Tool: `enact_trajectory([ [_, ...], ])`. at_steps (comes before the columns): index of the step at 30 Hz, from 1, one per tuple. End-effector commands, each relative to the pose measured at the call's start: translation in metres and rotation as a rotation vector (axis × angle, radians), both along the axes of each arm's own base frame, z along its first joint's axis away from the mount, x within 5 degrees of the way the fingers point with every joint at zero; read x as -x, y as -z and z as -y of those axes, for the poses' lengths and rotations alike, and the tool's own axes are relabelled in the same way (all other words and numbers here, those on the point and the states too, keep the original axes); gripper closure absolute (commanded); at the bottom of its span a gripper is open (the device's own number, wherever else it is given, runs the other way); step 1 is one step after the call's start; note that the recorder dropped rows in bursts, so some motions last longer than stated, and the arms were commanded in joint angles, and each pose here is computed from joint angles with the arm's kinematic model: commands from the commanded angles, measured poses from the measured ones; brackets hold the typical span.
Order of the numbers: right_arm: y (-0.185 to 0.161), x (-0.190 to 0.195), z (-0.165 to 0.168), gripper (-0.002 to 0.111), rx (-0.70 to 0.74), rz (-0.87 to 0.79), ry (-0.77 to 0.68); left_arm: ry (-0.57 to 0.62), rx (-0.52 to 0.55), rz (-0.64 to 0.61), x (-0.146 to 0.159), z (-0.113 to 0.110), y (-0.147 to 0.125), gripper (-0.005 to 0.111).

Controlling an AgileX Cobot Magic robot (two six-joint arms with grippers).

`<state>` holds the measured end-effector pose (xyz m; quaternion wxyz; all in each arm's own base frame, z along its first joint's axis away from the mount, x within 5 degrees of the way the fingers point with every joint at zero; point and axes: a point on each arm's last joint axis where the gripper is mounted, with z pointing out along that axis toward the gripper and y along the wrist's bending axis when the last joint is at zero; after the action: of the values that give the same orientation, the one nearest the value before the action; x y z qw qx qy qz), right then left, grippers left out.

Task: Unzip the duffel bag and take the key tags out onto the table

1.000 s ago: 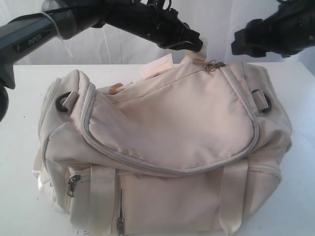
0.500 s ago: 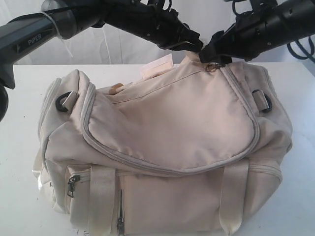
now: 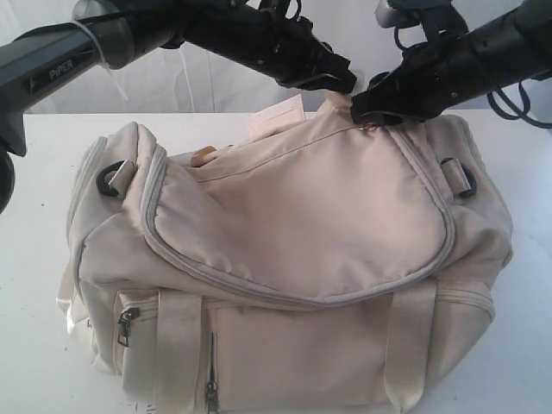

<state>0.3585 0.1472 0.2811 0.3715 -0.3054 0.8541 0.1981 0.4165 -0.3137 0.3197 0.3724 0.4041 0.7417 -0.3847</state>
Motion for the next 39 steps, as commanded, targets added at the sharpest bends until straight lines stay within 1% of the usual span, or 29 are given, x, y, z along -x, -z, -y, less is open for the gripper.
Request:
enact_trajectory([
  [1, 0.006, -0.007, -0.001, 0.07, -0.017, -0.014, 0.035, 0.034, 0.109, -0.012, 0.015, -0.001, -0.035, 0.107],
  [3, 0.008, -0.007, -0.001, 0.071, -0.018, -0.018, 0.042, 0.034, 0.109, -0.012, 0.015, -0.001, -0.035, 0.107],
  [4, 0.008, -0.008, -0.001, 0.074, -0.018, -0.017, 0.043, 0.034, 0.109, -0.012, 0.015, -0.001, -0.035, 0.107],
  [6, 0.008, -0.008, -0.001, 0.083, -0.02, -0.016, 0.046, 0.034, 0.109, -0.012, 0.015, -0.001, -0.035, 0.107],
  [10, 0.001, -0.006, 0.0, 0.107, -0.029, -0.004, 0.052, 0.034, 0.109, -0.012, 0.015, -0.001, -0.035, 0.107],
  [14, -0.011, 0.001, 0.001, 0.108, -0.04, 0.017, 0.049, 0.034, 0.109, -0.012, 0.015, -0.001, -0.035, 0.107],
  [16, -0.016, 0.007, 0.001, 0.108, -0.039, 0.001, 0.019, 0.032, 0.11, -0.011, 0.015, -0.001, -0.035, 0.107],
  [18, -0.019, 0.016, 0.002, 0.108, 0.027, -0.002, -0.064, 0.022, 0.115, -0.005, 0.014, -0.001, -0.035, 0.107],
  [19, -0.017, 0.018, 0.002, 0.108, 0.073, 0.022, -0.139, 0.022, 0.115, -0.005, 0.014, -0.001, -0.035, 0.107],
  [20, -0.016, 0.022, 0.001, 0.108, 0.15, 0.085, -0.279, 0.022, 0.115, -0.005, 0.014, -0.001, -0.035, 0.107],
  [21, -0.015, 0.023, 0.001, 0.107, 0.182, 0.115, -0.339, 0.022, 0.115, -0.005, 0.014, -0.001, -0.035, 0.107],
  [22, -0.014, 0.024, 0.0, 0.102, 0.21, 0.158, -0.392, 0.022, 0.115, -0.005, 0.014, -0.001, -0.035, 0.107],
  [23, -0.014, 0.024, 0.0, 0.093, 0.218, 0.166, -0.404, 0.022, 0.115, -0.005, 0.014, -0.001, -0.035, 0.107],
  [26, -0.014, 0.025, -0.004, 0.053, 0.258, 0.227, -0.469, 0.022, 0.115, -0.005, 0.014, -0.001, -0.035, 0.107],
  [27, -0.014, 0.025, -0.006, 0.049, 0.279, 0.259, -0.495, 0.022, 0.115, -0.005, 0.014, -0.001, -0.035, 0.107],
  [30, -0.015, 0.026, -0.016, 0.049, 0.311, 0.319, -0.511, 0.022, 0.115, -0.005, 0.014, -0.001, -0.035, 0.107],
  [32, -0.015, 0.025, -0.02, 0.049, 0.371, 0.355, -0.507, 0.022, 0.115, -0.005, 0.014, -0.001, -0.035, 0.107],
  [35, -0.013, 0.025, -0.022, 0.049, 0.436, 0.353, -0.479, 0.021, 0.115, -0.005, 0.014, -0.001, -0.035, 0.107],
  [39, -0.006, 0.025, -0.023, 0.052, 0.445, 0.302, -0.453, 0.016, 0.117, -0.004, 0.013, -0.001, -0.036, 0.107],
])
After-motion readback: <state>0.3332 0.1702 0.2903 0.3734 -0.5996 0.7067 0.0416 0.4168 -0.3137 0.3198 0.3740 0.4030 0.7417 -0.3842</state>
